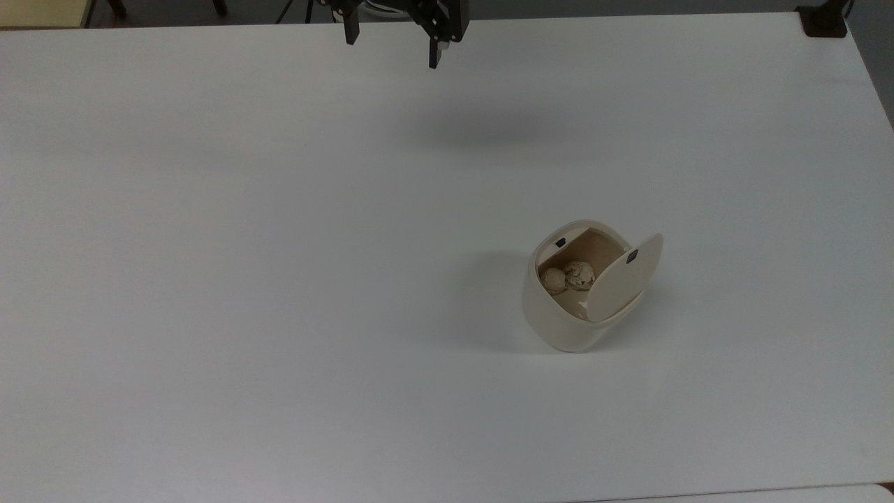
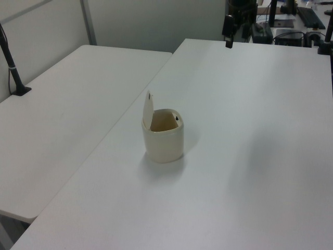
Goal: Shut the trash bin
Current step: 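Lower the gripper toward the raised lid of the cream bin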
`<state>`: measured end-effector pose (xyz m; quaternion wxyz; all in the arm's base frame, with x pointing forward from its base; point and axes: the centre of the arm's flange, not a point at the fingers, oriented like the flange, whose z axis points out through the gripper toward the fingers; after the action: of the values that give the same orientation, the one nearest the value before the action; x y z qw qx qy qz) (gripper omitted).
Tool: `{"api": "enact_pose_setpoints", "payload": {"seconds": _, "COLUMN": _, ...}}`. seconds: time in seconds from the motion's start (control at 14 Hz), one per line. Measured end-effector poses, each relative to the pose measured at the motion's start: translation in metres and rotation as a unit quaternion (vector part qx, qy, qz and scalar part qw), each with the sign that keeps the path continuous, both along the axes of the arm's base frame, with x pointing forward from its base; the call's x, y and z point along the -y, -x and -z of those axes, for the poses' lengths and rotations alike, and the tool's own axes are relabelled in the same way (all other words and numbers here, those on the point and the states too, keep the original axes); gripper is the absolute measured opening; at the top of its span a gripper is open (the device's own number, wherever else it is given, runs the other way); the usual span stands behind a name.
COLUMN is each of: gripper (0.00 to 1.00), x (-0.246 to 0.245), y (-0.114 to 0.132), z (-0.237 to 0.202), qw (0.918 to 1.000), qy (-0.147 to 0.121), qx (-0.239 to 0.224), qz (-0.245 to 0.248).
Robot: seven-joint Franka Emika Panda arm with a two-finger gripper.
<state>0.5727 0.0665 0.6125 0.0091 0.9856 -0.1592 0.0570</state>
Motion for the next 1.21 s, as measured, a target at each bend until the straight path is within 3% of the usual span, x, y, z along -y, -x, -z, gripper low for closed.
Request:
{"api": "enact_pose_setpoints", "payload": {"seconds": 0.36, "gripper": 0.96, "x": -0.038, "y": -0.022, "z": -0.009, "qw": 0.9964, "qy": -0.027, "qx": 0.067, "qz": 0.044}}
{"api": "enact_pose_setpoints", "payload": {"seconds": 0.5, "gripper": 0.80, "x": -0.059, "y": -0.033, "z": 0.002, "qw": 0.9946, "qy": -0.037, "qx": 0.084, "qz": 0.049}}
{"api": "enact_pose_setpoints", "payload": {"seconds": 0.79, "gripper": 0.33, "x": -0.088, "y": -0.052, "z": 0.018, "qw": 0.9914, "qy": -0.053, "qx": 0.102, "qz": 0.063}}
{"api": "enact_pose_setpoints", "payload": {"seconds": 1.0, "gripper": 0.04, "x": -0.103, "y": -0.066, "z": 0.028, "qw": 0.9862, "qy": -0.070, "qx": 0.128, "qz": 0.078}}
{"api": "enact_pose_setpoints", "payload": {"seconds": 1.21, "gripper": 0.01, "x": -0.115, "y": -0.081, "z": 0.039, "qw": 0.9783, "qy": -0.092, "qx": 0.152, "qz": 0.106}}
